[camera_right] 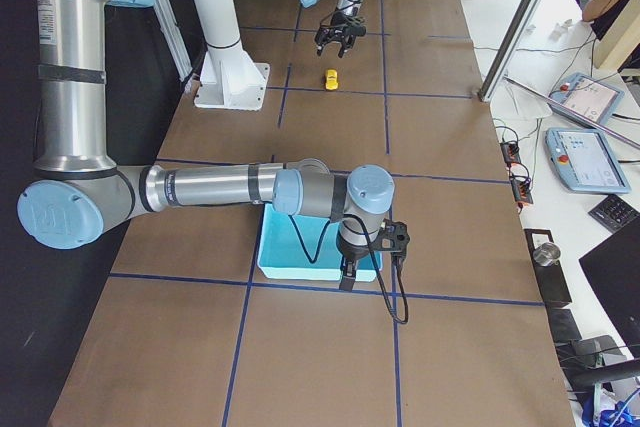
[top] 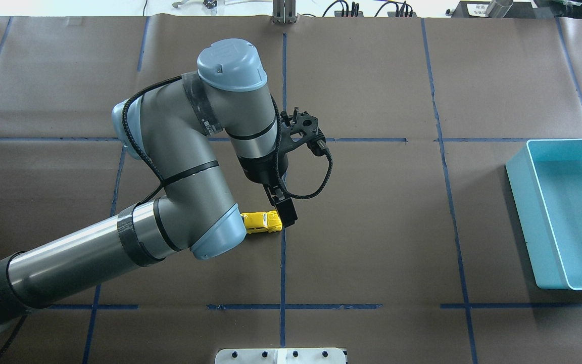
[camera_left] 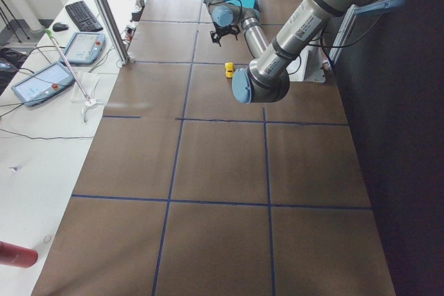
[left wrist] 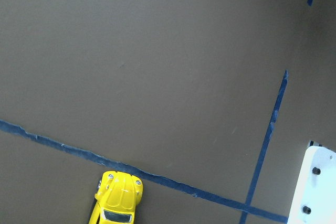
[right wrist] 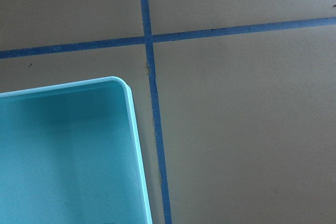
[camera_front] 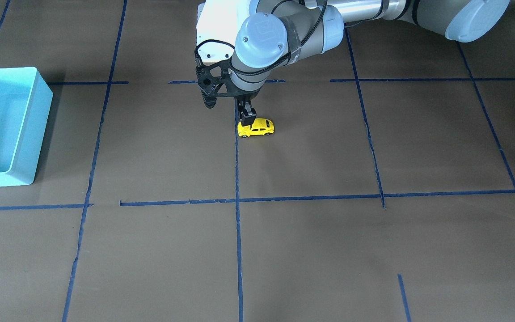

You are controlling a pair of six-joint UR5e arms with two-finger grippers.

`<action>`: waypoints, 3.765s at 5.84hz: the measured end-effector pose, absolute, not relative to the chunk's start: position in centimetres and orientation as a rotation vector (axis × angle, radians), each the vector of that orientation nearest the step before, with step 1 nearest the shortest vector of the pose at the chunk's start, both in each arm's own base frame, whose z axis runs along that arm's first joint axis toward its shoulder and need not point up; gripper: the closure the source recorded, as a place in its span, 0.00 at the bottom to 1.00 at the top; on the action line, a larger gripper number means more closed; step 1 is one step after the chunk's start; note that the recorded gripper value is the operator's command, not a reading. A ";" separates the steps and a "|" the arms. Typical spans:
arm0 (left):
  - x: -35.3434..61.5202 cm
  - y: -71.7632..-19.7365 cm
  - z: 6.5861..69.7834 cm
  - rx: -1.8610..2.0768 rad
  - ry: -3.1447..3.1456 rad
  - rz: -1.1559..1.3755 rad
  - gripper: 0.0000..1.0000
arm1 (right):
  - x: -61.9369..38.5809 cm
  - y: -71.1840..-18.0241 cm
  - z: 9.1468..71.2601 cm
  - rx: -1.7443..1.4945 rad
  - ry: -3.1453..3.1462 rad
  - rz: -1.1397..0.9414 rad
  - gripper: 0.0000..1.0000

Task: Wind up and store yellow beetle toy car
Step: 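Lower the left gripper and grip the car's roof, then press the car down and drag it backward with the left gripper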

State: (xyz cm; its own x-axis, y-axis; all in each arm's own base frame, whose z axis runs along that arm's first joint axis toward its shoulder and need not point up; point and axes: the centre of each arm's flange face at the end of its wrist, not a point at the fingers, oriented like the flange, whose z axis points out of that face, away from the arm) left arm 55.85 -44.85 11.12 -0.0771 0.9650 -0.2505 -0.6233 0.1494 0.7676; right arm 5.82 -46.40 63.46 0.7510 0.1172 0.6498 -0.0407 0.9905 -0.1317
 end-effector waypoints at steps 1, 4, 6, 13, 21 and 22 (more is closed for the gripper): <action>57.4 -43.8 11.5 0.552 0.791 1.489 0.00 | 5.8 -46.4 63.5 -0.114 -0.717 0.087 0.00; 61.2 -41.4 13.6 0.628 0.540 1.613 0.00 | 5.8 -46.4 63.9 -0.120 -0.718 0.090 0.00; 64.8 -39.4 14.9 0.590 0.447 1.650 0.00 | 5.8 -46.4 63.9 -0.121 -0.718 0.090 0.00; 67.9 -39.0 16.9 0.508 0.389 1.586 0.00 | 5.8 -46.4 63.8 -0.118 -0.717 0.089 0.00; 64.0 -40.1 16.6 0.532 0.414 1.523 1.00 | 5.8 -46.5 63.7 -0.116 -0.718 0.088 0.00; 62.6 -41.7 15.9 0.571 0.428 1.501 1.00 | 5.8 -46.5 63.7 -0.116 -0.717 0.087 0.00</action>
State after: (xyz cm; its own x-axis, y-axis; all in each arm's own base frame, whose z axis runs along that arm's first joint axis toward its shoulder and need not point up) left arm 62.63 -41.70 15.89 0.0380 0.9959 0.0820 -0.8031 -0.0184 0.5956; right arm 5.81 -46.45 63.72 0.7503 0.1194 0.6503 -0.0401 0.9900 -0.1355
